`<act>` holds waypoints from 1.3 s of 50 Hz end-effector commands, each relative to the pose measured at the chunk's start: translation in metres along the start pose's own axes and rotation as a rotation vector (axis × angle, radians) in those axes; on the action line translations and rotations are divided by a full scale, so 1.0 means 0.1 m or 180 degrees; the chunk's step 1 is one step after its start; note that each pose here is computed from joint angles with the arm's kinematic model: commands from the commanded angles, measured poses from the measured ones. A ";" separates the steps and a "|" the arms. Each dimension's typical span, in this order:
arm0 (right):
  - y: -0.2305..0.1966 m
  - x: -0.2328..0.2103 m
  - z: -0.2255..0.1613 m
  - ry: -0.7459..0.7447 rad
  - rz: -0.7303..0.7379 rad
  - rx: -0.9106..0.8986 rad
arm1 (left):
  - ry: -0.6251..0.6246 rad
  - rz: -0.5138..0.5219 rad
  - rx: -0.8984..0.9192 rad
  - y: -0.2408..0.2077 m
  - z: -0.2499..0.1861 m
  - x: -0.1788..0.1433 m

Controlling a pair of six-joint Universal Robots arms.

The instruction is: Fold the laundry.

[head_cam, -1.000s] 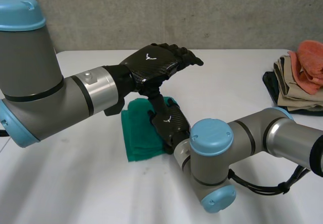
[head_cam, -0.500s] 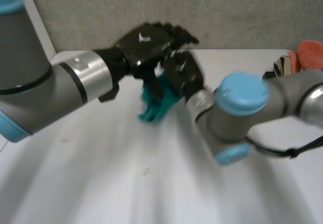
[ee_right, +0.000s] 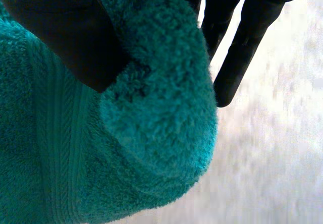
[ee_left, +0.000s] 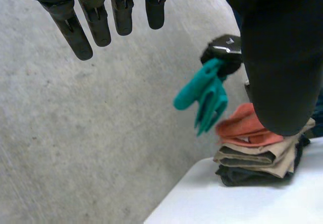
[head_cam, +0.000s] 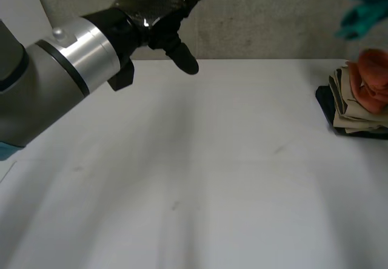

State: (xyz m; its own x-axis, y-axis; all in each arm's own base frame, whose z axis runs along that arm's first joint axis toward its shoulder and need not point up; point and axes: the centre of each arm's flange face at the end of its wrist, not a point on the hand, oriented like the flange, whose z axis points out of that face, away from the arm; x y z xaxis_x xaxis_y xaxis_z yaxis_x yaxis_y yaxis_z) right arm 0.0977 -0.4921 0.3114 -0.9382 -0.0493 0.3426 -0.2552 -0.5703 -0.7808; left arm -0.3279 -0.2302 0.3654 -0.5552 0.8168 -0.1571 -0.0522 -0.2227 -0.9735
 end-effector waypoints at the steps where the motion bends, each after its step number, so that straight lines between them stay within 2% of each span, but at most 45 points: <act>1: 1.18 0.45 -0.60 0.0031 -0.0023 -0.0657 | 0.0036 -0.0081 -0.0187 0.22 0.00 0.05; 2: 1.36 0.48 -0.76 -0.0033 -0.0043 -0.0785 | 0.0042 -0.0091 -0.0204 0.24 -0.01 0.06; 5: 1.53 0.46 -1.02 -0.0242 -0.0122 -0.0958 | 0.0058 -0.0132 -0.0280 0.32 -0.02 0.08; 8: 1.56 0.42 -1.20 -0.0463 -0.0234 -0.1041 | 0.0062 -0.0133 -0.0280 0.32 -0.02 0.08; 13: 1.39 0.40 -1.18 -0.0515 -0.0219 -0.1033 | 0.0089 -0.0121 -0.0245 0.29 -0.01 0.11; 18: 0.98 0.44 -1.12 -0.0404 -0.0131 -0.1085 | 0.0149 -0.0116 -0.0210 0.24 -0.02 0.19; 22: 0.45 0.58 -1.07 -0.0099 0.0041 -0.1184 | 0.0217 -0.0122 -0.0205 0.22 -0.03 0.28; 26: 0.12 0.66 -1.14 0.0222 0.0169 -0.1276 | 0.0246 -0.0142 -0.0214 0.22 -0.04 0.33; 33: -0.02 0.94 -1.39 0.0821 0.0084 -0.1628 | 0.0294 -0.0174 -0.0213 0.20 -0.08 0.40; 38: -0.07 1.46 -1.62 0.1276 -0.0290 -0.1969 | 0.0301 -0.0175 -0.0190 0.17 -0.10 0.42; 41: -0.16 1.64 -1.58 0.1366 -0.0591 -0.1906 | 0.0303 -0.0162 -0.0150 0.13 -0.10 0.42; 46: -0.34 1.78 -1.41 0.1512 -0.0774 -0.1680 | 0.0281 -0.0076 0.0078 -0.11 -0.10 0.41; 48: -0.41 1.73 -1.32 0.1491 -0.0783 -0.1541 | 0.0260 -0.0060 0.0160 -0.20 -0.10 0.39; 53: -0.94 1.05 -0.90 0.1029 -0.0534 -0.0736 | -0.0022 -0.0213 0.0361 -0.42 -0.09 0.25; 57: -1.24 0.59 -0.79 0.0693 -0.0340 -0.0362 | -0.0470 -0.0263 0.0448 -0.51 -0.11 0.05; 62: -1.46 -0.01 -0.77 0.0281 -0.0028 -0.0216 | -0.1175 -0.0119 0.0472 -0.55 -0.25 -0.39; 65: -1.59 -0.42 -0.86 -0.0045 0.0201 -0.0255 | -0.1444 -0.0052 0.0359 -0.46 -0.34 -0.61</act>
State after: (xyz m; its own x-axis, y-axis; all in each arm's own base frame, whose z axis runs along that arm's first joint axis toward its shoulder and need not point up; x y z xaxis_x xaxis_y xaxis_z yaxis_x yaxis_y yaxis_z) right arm 0.0826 -0.3552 0.3866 -0.9433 0.1234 0.3083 -0.3281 -0.4887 -0.8084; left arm -0.3037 -0.2214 0.4172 -0.7280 0.6846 -0.0358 -0.2032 -0.2654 -0.9425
